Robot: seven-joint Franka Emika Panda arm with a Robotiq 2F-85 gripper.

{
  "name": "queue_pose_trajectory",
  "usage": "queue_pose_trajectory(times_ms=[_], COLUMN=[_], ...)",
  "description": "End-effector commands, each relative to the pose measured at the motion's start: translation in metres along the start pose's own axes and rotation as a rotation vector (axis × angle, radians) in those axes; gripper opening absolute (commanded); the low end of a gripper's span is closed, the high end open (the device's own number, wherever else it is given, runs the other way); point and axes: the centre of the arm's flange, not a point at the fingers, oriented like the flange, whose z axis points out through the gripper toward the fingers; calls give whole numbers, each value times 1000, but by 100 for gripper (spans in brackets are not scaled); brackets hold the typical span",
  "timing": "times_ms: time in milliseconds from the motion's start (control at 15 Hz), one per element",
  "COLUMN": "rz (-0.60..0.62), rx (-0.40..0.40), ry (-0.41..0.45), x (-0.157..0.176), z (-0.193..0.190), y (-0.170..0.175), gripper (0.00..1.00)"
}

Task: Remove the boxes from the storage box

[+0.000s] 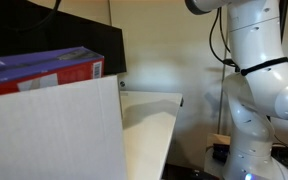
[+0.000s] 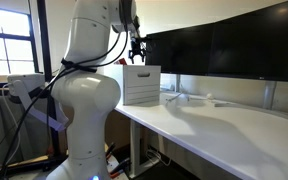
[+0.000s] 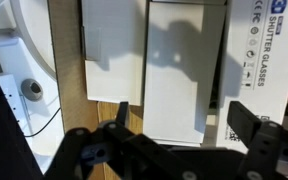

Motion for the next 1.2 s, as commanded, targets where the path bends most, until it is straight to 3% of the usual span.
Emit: queue_pose_trajectory(times_ms=[0, 467, 1133], rz=[-64, -82, -94], rx=[78, 215, 285], ry=[-12, -46, -71], x=[13, 19, 6], z=[10, 16, 12], y=[13, 3, -14], gripper=[100, 100, 100])
